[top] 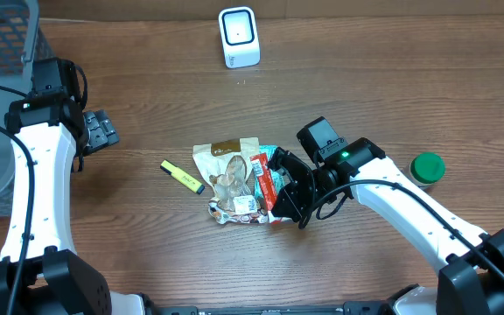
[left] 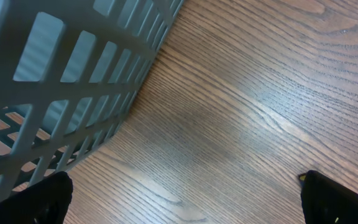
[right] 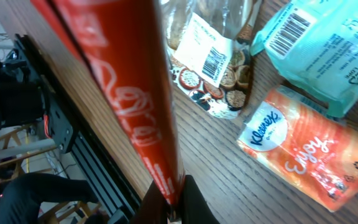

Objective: Scan the item barcode

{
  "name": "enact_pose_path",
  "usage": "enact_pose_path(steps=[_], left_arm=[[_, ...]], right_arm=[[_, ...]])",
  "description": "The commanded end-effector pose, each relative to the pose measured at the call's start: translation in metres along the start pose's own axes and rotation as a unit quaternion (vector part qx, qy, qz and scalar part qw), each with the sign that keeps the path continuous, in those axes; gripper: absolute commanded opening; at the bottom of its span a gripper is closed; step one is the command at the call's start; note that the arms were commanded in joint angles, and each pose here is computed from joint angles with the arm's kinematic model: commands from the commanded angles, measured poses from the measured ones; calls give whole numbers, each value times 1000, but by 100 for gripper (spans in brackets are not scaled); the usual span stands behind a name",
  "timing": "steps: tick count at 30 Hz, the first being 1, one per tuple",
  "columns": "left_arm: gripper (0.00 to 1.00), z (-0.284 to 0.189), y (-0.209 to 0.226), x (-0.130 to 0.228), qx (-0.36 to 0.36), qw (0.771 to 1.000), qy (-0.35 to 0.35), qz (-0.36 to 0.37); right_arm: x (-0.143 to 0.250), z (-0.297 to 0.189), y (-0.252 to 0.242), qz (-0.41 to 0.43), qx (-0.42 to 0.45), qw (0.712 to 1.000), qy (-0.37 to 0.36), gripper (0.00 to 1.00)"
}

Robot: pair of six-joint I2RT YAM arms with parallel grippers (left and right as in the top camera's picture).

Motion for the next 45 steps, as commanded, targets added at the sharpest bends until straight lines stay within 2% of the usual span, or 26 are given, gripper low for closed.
enact_pose_path(steps=[1, 4, 8, 9, 10, 11, 12, 14, 15, 17, 20, 26, 28, 36, 39, 42, 44, 45], left_arm=[[100, -9, 0, -4, 6, 1000, -13, 6], [100, -9, 0, -4, 6, 1000, -14, 6], [100, -10, -11, -12, 50, 998, -29, -12], [100, -10, -18, -7, 82, 996, -6, -29], [100, -14, -32, 2, 156, 986, 40, -32], [100, -17, -41, 4, 196, 979, 55, -27], [100, -24, -53, 11, 260, 962, 85, 3], [98, -42, -75, 28, 379, 913, 125, 87], [95, -57, -87, 41, 450, 869, 145, 142], [92, -74, -97, 59, 515, 817, 163, 204], [80, -83, -101, 81, 529, 789, 190, 250], [76, -96, -109, 116, 524, 759, 230, 310], [70, -102, -116, 128, 526, 747, 236, 332], [57, -112, -131, 145, 534, 726, 232, 366], [49, -114, -136, 149, 535, 726, 233, 364], [46, -116, -139, 151, 536, 725, 235, 364], [41, -117, -141, 153, 538, 721, 232, 369], [34, -118, -143, 154, 539, 720, 231, 370]], right_arm=[[-9, -8, 8, -27, -8, 999, -23, 4], [-9, -8, 8, -26, -9, 999, -23, 4], [-9, -8, 8, -15, -9, 1000, -22, 4], [-9, -8, 8, -10, -9, 1000, -23, 4], [-9, -8, 8, -8, -9, 1000, -23, 4], [-9, -8, 8, -8, -10, 1000, -23, 4], [-9, -8, 9, -9, -16, 999, -26, 4], [-12, -9, 13, -14, -39, 998, -37, 4], [-16, -9, 18, -20, -62, 997, -49, 4], [-22, -11, 26, -32, -103, 992, -72, 5], [-30, -15, 31, -20, -137, 986, -93, 4], [-39, -18, 28, 24, -140, 984, -112, 4], [-42, -20, 32, 23, -160, 980, -119, 4], [-51, -27, 44, -12, -222, 964, -145, 4], [-51, -27, 44, -12, -222, 964, -145, 4], [-51, -27, 44, -12, -222, 964, -145, 4], [-51, -27, 44, -12, -222, 964, -145, 4], [-51, -27, 44, -12, -222, 964, -145, 4]])
Point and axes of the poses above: each gripper's point midway between its finger pads, its own z axis out along the fingers, its own y axis along the line the jaws close on, x = y × z, the point moved 7 cm from there along -z, back along the fingers, and after that the axes turned 12 degrees about -z, right-handed, at the moved point
